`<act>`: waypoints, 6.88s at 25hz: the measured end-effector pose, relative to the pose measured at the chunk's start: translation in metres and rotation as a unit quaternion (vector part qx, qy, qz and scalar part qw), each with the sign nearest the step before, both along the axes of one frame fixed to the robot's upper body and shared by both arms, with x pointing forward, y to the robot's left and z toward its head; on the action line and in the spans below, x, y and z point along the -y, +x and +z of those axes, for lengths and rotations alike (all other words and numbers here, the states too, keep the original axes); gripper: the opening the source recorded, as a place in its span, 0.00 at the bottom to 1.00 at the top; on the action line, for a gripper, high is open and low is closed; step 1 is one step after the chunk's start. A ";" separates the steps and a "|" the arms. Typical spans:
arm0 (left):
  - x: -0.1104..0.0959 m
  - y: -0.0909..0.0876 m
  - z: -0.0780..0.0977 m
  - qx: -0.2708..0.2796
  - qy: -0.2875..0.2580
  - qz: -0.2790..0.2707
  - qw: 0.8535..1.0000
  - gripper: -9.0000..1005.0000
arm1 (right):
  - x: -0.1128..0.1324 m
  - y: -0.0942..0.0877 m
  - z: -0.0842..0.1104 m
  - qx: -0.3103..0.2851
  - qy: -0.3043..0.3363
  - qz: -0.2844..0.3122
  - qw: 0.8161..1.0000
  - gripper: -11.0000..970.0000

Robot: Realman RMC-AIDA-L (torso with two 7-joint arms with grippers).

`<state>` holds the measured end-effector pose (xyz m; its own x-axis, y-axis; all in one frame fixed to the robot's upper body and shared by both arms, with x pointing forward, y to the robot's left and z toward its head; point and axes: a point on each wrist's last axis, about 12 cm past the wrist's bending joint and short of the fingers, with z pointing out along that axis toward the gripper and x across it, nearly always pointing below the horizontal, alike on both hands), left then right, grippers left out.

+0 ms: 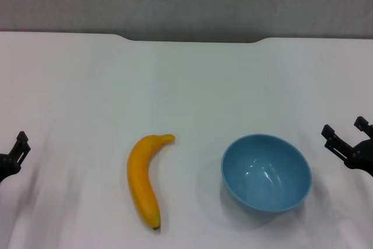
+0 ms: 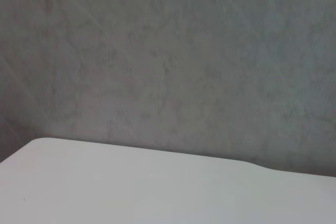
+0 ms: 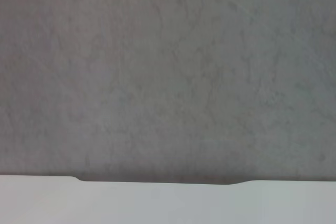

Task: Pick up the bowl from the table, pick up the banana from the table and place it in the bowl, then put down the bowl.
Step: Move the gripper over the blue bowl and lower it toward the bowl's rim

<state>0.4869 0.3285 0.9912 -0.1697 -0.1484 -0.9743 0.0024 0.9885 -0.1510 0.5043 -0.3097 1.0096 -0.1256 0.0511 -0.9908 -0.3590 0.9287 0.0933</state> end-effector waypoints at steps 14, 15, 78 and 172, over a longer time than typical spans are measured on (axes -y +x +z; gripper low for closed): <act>0.002 -0.001 0.001 0.011 0.000 -0.001 1.000 0.77 | -0.002 0.002 0.000 -0.002 -0.002 0.006 1.000 0.91; 0.003 -0.001 0.002 0.012 0.000 -0.002 1.000 0.77 | -0.002 0.002 0.000 -0.002 -0.002 0.006 1.000 0.91; 0.043 0.038 0.091 -0.064 0.001 -0.070 0.996 0.76 | -0.047 0.064 0.080 -0.077 -0.065 0.126 0.987 0.91; 0.069 0.062 0.112 -0.235 0.107 -0.042 0.965 0.76 | -0.065 0.124 0.088 -0.481 -0.168 0.084 0.856 0.90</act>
<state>0.5494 0.2600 1.1034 -0.6026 0.0819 -0.7938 0.0646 0.9965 0.0538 0.6283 -0.2449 1.0976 -0.8694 -0.3157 -0.3802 -0.3975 0.9038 0.1586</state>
